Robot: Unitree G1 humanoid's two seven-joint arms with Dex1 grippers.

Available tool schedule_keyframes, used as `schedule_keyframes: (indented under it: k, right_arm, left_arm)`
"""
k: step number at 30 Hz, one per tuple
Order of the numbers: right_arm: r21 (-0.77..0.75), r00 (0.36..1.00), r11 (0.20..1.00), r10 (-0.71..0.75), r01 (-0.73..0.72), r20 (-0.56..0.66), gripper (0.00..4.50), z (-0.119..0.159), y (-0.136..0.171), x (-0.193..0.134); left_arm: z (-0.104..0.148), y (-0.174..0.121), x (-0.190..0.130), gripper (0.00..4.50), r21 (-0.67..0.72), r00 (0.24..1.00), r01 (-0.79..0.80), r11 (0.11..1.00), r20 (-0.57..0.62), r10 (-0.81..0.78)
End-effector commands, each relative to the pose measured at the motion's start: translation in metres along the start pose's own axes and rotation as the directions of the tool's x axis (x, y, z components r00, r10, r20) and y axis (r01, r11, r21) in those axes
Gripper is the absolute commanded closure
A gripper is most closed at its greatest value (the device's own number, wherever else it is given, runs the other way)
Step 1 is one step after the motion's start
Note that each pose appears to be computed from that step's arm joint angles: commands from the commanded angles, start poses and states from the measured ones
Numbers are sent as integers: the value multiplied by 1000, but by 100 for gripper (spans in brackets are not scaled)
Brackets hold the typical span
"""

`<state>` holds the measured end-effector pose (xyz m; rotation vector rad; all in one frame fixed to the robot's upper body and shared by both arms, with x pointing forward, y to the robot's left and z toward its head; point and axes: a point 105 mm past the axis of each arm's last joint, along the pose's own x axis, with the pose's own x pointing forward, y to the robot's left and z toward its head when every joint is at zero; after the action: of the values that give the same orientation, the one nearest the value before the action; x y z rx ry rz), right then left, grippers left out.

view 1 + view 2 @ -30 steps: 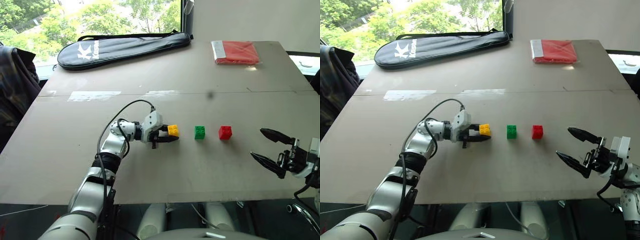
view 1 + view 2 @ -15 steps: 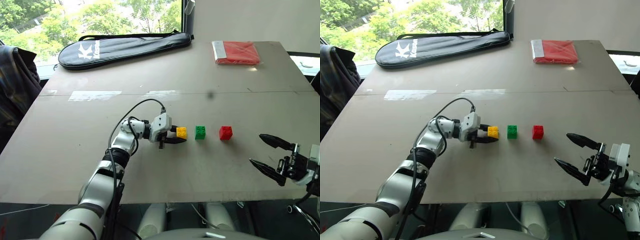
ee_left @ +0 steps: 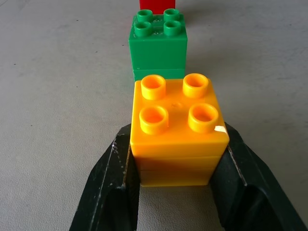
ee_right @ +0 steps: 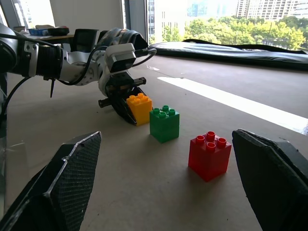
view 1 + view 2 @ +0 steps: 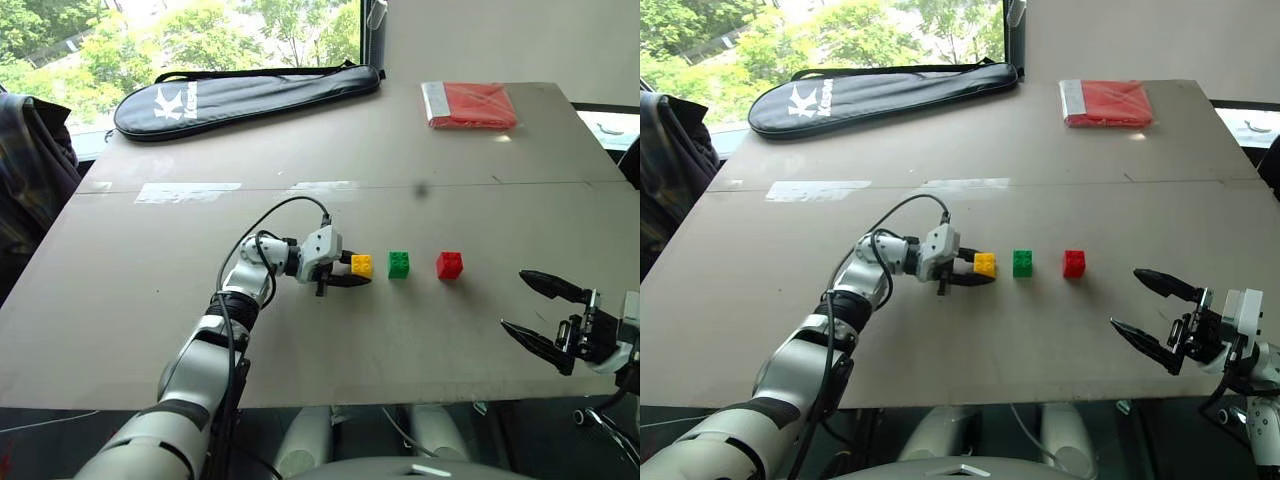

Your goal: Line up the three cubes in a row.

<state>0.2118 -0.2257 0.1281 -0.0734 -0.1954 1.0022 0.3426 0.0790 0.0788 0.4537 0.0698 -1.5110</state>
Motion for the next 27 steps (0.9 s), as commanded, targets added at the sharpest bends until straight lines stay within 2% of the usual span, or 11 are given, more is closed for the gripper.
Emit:
schedule_keyframes:
  k: [1, 2, 3, 4, 5, 7, 9, 10, 19, 24, 27]
  right_arm:
    - [-28, 1000, 1000, -1, 2, 13, 0, 8, -1, -1]
    - [-28, 1000, 1000, -1, 1, 13, 0, 8, -1, -1]
    - [-27, 1000, 1000, 0, 1, 13, 0, 8, -1, -1]
    - [-27, 1000, 1000, 0, 0, 13, 0, 9, -1, 0]
    - [-26, 1000, 1000, 0, 0, 13, 0, 9, -2, 0]
    - [-26, 1000, 1000, 1, 0, 13, 0, 9, -2, 0]
    - [-26, 1000, 1000, 1, 0, 13, 0, 9, -2, 0]
    - [-25, 1000, 1000, 1, -1, 13, 0, 8, -3, 0]
    - [-21, 1000, 1000, 5, -5, 13, 0, 7, -2, 0]
    - [-16, 1000, 1000, 12, -12, 12, 0, 6, -1, 0]
    - [-7, 1000, 1000, 17, -17, 8, 0, 3, 0, 0]
  left_arm:
    - [-17, -6, -6, 316, -46, 998, 13, 999, -62, -16]
    - [-17, -7, -6, 316, -48, 998, 14, 999, -62, -17]
    - [-18, -7, -7, 215, -52, 998, 16, 999, -67, -19]
    - [-19, -6, -7, 215, -50, 997, 13, 999, -71, -16]
    - [-19, -6, -8, 192, -50, 997, 11, 999, -73, -14]
    - [-20, -6, -9, 118, -51, 997, 9, 999, -76, -13]
    - [-21, -6, -10, 15, -53, 997, 9, 999, -80, -13]
    - [-23, -6, -12, 2, -58, 996, -1, 998, -88, -4]
    - [-29, -2, -19, 2, -49, 992, -48, 998, -118, 42]
    - [-19, -9, -30, 2, -73, 999, -12, 997, -43, 9]
    - [-8, -9, -43, 2, -90, 999, -47, 995, 22, 49]
